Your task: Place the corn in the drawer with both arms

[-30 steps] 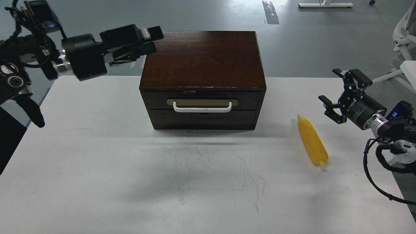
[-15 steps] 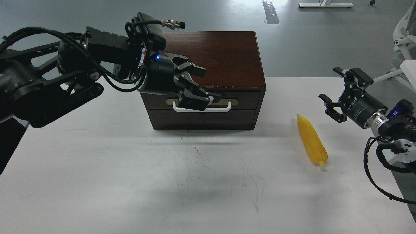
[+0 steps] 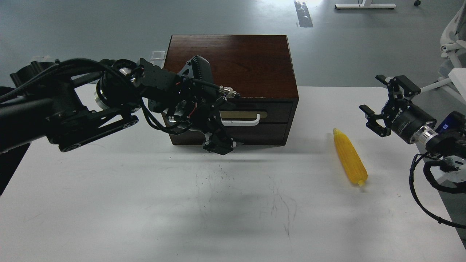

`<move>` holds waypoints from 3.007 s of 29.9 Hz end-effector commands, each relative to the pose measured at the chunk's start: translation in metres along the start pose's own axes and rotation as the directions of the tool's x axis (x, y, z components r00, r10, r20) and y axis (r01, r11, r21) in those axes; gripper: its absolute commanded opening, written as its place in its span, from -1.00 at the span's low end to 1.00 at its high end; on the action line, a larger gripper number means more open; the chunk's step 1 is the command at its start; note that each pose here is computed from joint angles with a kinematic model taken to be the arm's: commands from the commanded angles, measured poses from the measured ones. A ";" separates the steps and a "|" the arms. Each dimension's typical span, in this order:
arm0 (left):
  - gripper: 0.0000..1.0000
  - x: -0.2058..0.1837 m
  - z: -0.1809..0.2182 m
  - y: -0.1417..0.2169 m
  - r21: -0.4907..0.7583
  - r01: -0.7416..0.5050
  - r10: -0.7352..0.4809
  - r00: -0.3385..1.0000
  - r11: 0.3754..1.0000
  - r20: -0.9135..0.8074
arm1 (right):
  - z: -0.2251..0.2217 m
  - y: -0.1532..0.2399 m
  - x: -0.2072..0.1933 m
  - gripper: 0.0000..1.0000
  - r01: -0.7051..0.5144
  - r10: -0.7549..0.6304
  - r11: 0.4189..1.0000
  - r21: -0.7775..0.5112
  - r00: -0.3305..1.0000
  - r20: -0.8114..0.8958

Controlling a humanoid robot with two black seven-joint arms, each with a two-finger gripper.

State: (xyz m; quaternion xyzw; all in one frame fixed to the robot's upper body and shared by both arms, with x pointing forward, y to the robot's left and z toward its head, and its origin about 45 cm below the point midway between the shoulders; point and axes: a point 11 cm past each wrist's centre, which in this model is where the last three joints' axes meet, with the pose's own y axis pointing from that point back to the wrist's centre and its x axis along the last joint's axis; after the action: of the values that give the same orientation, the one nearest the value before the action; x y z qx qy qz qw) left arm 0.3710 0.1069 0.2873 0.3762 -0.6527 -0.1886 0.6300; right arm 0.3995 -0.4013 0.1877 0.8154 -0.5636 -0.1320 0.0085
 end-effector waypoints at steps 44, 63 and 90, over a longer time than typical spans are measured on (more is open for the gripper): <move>0.98 -0.035 -0.015 -0.026 0.021 0.113 -0.111 0.991 0.993 -0.068 | -0.004 0.009 0.010 1.00 -0.022 0.022 1.000 0.000 1.000 -0.009; 0.98 -0.031 0.023 -0.034 -0.079 0.106 -0.106 0.994 0.991 -0.006 | -0.004 0.010 0.010 1.00 -0.023 0.023 1.000 0.000 1.000 -0.009; 0.98 -0.029 0.062 -0.009 -0.164 0.089 -0.077 0.994 0.982 0.077 | -0.010 0.016 0.018 1.00 -0.039 0.039 0.999 0.002 0.999 -0.022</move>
State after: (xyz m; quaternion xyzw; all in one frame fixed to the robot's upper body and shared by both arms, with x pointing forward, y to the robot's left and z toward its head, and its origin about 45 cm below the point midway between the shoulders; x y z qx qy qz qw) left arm 0.3082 0.1078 0.2518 0.3390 -0.6393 -0.2842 0.6290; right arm 0.3929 -0.4251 0.1957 0.8054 -0.5797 -0.1224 0.0165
